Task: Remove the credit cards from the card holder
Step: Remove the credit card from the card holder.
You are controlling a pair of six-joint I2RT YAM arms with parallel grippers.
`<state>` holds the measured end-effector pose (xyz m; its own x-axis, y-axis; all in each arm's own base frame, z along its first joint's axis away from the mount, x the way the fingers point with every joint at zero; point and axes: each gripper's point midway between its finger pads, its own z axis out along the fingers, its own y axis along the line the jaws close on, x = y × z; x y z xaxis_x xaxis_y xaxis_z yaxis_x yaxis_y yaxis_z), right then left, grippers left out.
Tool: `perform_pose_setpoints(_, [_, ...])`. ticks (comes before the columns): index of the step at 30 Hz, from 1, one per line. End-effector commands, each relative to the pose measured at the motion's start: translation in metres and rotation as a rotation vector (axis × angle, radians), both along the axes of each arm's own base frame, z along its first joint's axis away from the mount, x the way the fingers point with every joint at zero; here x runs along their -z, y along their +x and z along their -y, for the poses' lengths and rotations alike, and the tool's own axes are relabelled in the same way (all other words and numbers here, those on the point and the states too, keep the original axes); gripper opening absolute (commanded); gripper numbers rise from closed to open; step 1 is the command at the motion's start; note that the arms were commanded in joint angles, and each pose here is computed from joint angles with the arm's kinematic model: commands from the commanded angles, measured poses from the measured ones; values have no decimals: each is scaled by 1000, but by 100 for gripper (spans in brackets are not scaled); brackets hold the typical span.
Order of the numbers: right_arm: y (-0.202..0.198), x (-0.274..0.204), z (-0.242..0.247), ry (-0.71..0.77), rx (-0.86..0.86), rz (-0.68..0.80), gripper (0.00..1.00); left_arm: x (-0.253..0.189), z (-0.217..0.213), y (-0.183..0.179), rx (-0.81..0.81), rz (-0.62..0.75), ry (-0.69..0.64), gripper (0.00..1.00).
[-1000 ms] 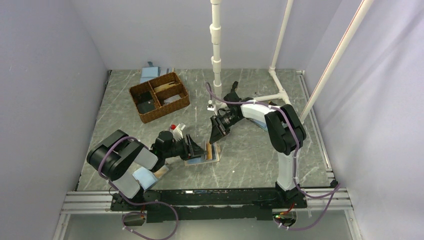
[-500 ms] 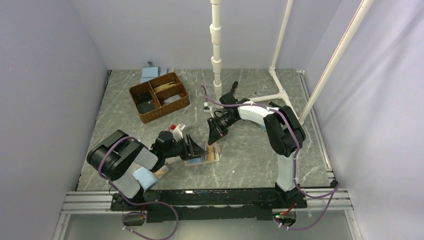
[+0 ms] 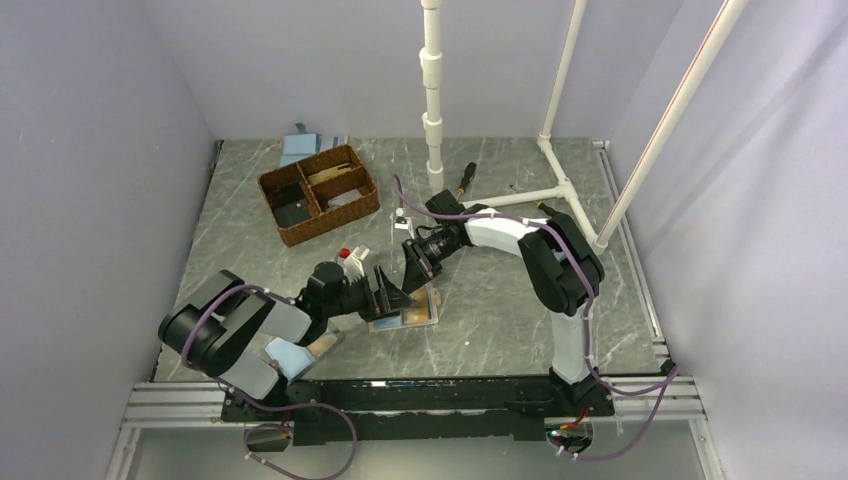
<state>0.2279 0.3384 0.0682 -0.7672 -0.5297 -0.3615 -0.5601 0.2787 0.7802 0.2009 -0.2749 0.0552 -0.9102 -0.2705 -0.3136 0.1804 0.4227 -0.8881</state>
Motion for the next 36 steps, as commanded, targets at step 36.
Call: perform_pose_setpoints(36, [5, 53, 12, -185, 23, -46, 20, 24, -61, -8, -239, -90, 258, 66])
